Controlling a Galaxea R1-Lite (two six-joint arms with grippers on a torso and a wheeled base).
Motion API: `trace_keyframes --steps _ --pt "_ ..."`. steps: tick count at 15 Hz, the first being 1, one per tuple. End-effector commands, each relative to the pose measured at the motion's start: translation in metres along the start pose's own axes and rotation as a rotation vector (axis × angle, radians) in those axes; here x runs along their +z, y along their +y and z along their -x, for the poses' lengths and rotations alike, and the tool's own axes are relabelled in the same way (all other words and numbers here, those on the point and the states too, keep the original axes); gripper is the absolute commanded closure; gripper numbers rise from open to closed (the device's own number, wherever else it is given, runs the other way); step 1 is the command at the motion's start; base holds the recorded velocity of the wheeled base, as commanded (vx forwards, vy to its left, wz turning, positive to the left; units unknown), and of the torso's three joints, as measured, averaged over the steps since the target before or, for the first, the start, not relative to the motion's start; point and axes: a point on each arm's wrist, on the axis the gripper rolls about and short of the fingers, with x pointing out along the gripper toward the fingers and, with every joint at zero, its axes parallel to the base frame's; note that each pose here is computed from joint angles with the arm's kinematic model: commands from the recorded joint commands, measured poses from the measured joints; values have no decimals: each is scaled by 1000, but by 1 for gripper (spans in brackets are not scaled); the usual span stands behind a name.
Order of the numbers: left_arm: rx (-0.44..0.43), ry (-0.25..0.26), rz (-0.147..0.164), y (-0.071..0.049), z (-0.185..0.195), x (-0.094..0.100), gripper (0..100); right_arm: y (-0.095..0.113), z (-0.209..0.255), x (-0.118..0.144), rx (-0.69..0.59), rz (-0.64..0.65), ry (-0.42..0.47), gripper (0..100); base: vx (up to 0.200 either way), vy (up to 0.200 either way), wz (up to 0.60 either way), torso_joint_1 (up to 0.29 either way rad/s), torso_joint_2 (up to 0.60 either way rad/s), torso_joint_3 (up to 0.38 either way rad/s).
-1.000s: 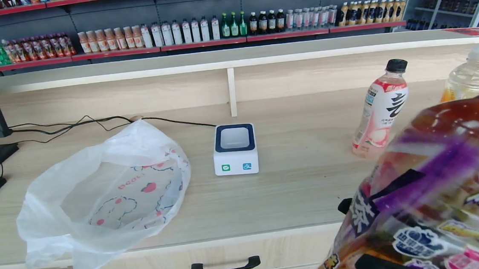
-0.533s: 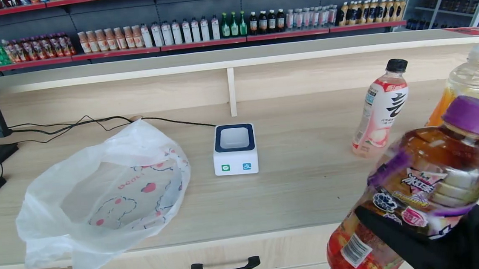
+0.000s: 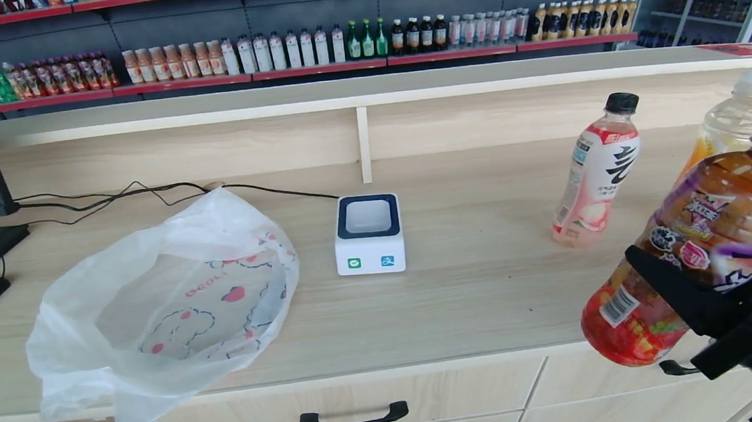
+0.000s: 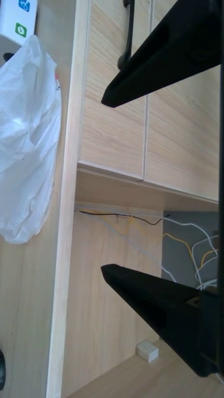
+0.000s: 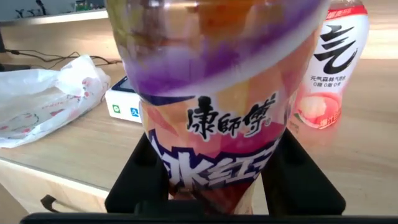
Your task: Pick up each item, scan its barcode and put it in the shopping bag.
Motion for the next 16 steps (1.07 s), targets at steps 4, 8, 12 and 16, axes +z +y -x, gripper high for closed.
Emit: trace_keyframes --steps 4,8,12,16 --pt "-1 1 -2 0 0 0 0 -3 3 9 -37 -7 -47 100 0 0 0 0 0 0" --pt "1 0 2 0 0 0 0 -3 -4 4 -64 -4 -23 100 0 100 0 1 0 0" --pt "2 0 4 0 0 0 0 0 -18 5 -64 -5 -29 100 0 200 0 11 2 1" --pt "1 0 1 0 0 0 0 0 -18 6 -52 -3 -36 100 0 200 0 1 1 2"
